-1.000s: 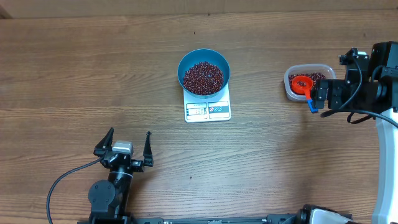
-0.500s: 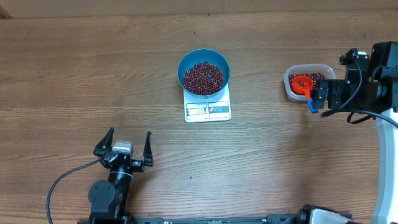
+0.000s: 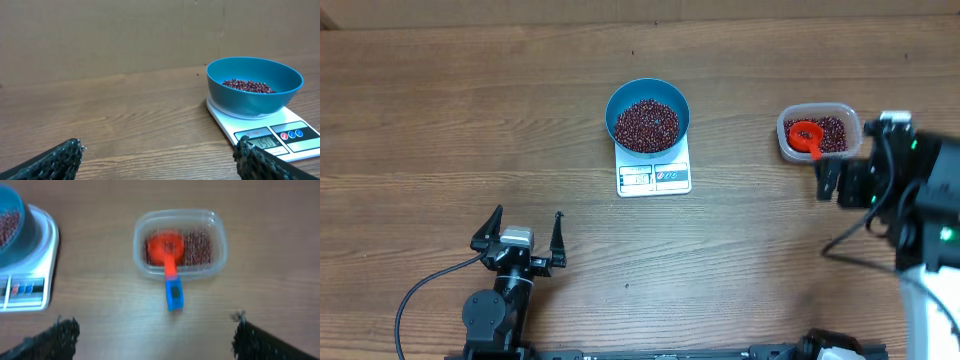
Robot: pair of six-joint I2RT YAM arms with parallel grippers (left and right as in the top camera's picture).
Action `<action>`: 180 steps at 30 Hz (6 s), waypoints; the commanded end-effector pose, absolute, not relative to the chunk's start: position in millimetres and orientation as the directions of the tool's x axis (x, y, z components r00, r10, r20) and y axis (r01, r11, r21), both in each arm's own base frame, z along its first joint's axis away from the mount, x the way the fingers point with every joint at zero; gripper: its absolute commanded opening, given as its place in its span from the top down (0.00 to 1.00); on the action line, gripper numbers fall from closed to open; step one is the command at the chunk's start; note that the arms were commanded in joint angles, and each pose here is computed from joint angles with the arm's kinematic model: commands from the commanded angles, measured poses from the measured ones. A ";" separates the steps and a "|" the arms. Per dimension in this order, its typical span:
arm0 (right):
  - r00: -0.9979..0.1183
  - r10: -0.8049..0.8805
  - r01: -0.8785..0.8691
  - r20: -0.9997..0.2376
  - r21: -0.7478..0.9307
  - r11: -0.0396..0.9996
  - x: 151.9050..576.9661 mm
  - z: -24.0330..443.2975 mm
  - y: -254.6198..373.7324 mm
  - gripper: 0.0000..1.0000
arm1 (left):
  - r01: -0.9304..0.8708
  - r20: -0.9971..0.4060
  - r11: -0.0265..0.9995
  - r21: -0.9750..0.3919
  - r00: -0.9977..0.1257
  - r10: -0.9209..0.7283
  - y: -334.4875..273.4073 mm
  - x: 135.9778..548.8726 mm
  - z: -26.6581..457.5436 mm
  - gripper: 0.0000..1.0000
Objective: Scoop item into bowl and weigh 150g on scale
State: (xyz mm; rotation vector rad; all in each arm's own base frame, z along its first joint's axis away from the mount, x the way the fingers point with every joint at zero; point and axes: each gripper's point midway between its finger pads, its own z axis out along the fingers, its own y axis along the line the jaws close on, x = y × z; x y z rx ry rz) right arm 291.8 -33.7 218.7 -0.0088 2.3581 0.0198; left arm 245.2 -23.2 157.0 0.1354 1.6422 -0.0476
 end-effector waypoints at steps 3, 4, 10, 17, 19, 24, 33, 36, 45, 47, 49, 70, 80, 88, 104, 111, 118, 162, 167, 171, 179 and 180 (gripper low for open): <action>-0.503 -0.109 -0.145 -0.857 -0.040 0.989 274.8 234.0 3.9 0.00 | 0.101 -0.995 0.993 0.068 -0.067 0.075 -19.9 245.3 156.5 0.00; -0.470 -0.116 -0.152 -0.875 -0.049 0.987 273.1 238.2 6.5 0.00 | 0.101 -0.995 0.993 0.068 -0.067 0.075 -19.9 245.3 156.5 0.00; -0.221 -0.139 -0.212 -0.965 -0.092 0.973 258.3 267.7 24.1 0.00 | 0.101 -0.995 0.993 0.068 -0.067 0.075 -19.9 245.3 156.5 0.01; -0.026 -0.148 -0.321 -0.989 -0.132 0.938 264.8 262.7 45.8 0.00 | 0.101 -0.995 0.993 0.068 -0.067 0.075 -19.9 245.3 156.5 0.00; 0.033 -0.150 -0.343 -0.988 -0.152 0.927 266.2 257.7 50.8 0.00 | 0.102 -0.995 0.993 0.068 -0.067 0.075 -19.9 245.3 156.5 0.01; 0.099 -0.155 -0.342 -0.983 -0.180 0.922 260.6 253.7 52.8 0.00 | 0.101 -0.995 0.993 0.068 -0.067 0.075 -19.9 245.3 156.5 0.00; 0.258 -0.169 -0.296 -0.951 -0.244 0.923 248.1 242.4 52.0 0.00 | 0.102 -0.995 0.993 0.068 -0.067 0.075 -19.9 245.3 156.5 0.00; 0.262 -0.169 -0.295 -0.950 -0.246 0.923 246.8 231.8 52.1 0.00 | 0.101 -0.995 0.993 0.068 -0.067 0.075 -19.9 245.3 156.5 0.00; 0.169 -0.167 -0.235 -0.971 -0.204 0.950 239.9 206.1 39.1 0.00 | 0.102 -0.995 0.993 0.068 -0.067 0.075 -19.9 245.3 156.5 0.00; 0.140 -0.165 -0.231 -0.976 -0.194 0.953 239.9 199.3 37.5 0.00 | 0.101 -0.995 0.993 0.068 -0.067 0.075 -19.9 245.3 156.5 0.01; 0.122 -0.164 -0.232 -0.979 -0.189 0.954 240.1 195.1 37.1 0.00 | 0.102 -0.995 0.993 0.068 -0.067 0.075 -19.9 245.3 156.5 0.00; -0.024 0.037 0.000 -0.999 0.037 0.999 246.5 169.4 -0.7 0.00 | 0.102 -0.995 0.993 0.068 -0.067 0.075 -19.9 245.3 156.5 0.00; -0.026 0.036 -0.034 -0.999 0.037 0.999 246.4 169.3 6.7 0.00 | 0.101 -0.995 0.993 0.068 -0.067 0.075 -19.9 245.3 156.5 0.00; -0.027 0.036 -0.069 -0.999 0.038 0.997 246.1 169.2 13.9 0.00 | 0.101 -0.995 0.993 0.068 -0.067 0.075 -19.9 245.3 156.5 0.01; -0.014 -0.031 -0.133 -0.999 -0.029 0.991 245.0 170.9 24.7 0.00 | 0.102 -0.995 0.993 0.068 -0.067 0.075 -19.9 245.3 156.5 0.00; -0.024 -0.006 -0.106 -1.000 -0.003 0.994 245.5 169.3 20.2 0.00 | 0.101 -0.995 0.993 0.068 -0.067 0.075 -19.9 245.3 156.5 0.00; -0.023 -0.004 -0.112 -1.000 -0.001 0.994 245.4 169.5 21.1 0.00 | 0.102 -0.995 0.993 0.068 -0.067 0.075 -19.9 245.3 156.5 0.00; -0.023 0.039 -0.113 -0.999 0.042 0.993 245.4 171.0 21.4 0.00 | 0.101 -0.995 0.993 0.068 -0.067 0.075 -19.9 245.3 156.5 0.00; -0.023 0.040 -0.113 -0.999 0.042 0.993 245.4 170.8 21.4 0.00 | 0.101 -0.995 0.993 0.068 -0.067 0.075 -19.9 245.3 156.5 0.00; -0.023 0.040 -0.113 -0.999 0.042 0.993 245.4 171.0 21.4 0.00 | 0.101 -0.995 0.993 0.068 -0.067 0.075 -19.9 245.3 156.5 0.01; -0.023 0.040 -0.113 -0.999 0.042 0.993 245.4 171.0 21.4 0.00 | 0.101 -0.995 0.993 0.068 -0.067 0.075 -19.9 245.3 156.5 0.00; -0.023 0.040 -0.113 -0.999 0.042 0.993 245.4 171.0 21.4 0.00 | 0.101 -0.995 0.993 0.068 -0.067 0.075 -19.9 245.3 156.5 0.00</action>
